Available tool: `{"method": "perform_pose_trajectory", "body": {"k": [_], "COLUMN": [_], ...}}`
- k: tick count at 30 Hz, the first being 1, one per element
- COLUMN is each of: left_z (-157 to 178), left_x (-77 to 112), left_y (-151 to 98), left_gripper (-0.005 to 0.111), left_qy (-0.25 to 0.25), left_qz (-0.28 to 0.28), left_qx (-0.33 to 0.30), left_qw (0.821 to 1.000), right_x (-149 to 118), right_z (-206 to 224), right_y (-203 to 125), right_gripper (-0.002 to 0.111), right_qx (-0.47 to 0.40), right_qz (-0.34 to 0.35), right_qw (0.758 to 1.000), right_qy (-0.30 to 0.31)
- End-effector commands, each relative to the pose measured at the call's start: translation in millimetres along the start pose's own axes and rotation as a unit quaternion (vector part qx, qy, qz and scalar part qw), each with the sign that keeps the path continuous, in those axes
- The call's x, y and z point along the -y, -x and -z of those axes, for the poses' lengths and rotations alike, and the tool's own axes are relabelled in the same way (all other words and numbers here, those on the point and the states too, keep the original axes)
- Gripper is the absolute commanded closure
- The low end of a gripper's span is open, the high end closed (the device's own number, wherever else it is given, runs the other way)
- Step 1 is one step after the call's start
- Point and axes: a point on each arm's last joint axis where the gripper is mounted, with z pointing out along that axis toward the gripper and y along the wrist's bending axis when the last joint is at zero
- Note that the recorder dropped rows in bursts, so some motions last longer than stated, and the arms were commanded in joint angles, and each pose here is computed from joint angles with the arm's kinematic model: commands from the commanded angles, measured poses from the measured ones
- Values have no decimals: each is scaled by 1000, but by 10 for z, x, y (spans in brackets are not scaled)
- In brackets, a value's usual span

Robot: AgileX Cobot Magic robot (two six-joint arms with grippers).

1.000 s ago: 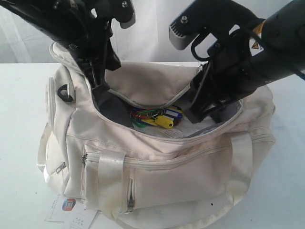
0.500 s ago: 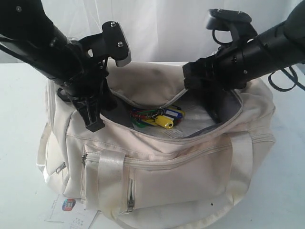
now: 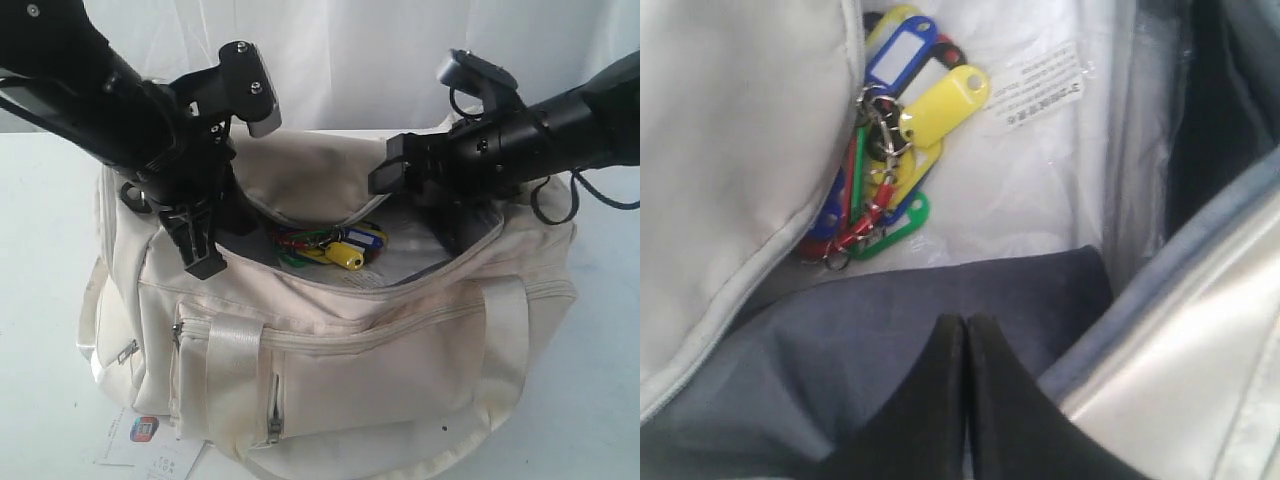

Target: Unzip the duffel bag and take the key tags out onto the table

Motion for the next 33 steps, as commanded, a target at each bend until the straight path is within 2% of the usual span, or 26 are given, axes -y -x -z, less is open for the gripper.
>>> {"method": "perform_pose_trajectory", "body": {"k": [1,5,12,22,28,33], "left_z": [25,25,25,25,-139,-404], "left_x": [56,56,60,46,-89,-293], "left_y": [8,8,7,18,62,101], "left_gripper": [107,107,107,107,107,107], "left_qy": [-16,-16,-17,-10,40,117], "left_qz": [-2,-3,-3,-3,-3,-14], "left_qx": [4,4,4,9,35,67], "left_qw": [1000,1000,1000,1000,999,991], "right_x": [-36,-71,-332,-360,-300,-260], "right_z": [-158,-254,-103,-36,-49,-46], "right_y": [81,140,414,653,696,753], "right_gripper": [43,43,43,43,43,43], "right_qx": [20,19,62,119,138,167], "right_qz": [5,-9,23,58,64,53], "right_qw": [997,990,970,970,975,974], "right_qy": [81,138,236,203,164,141]}}
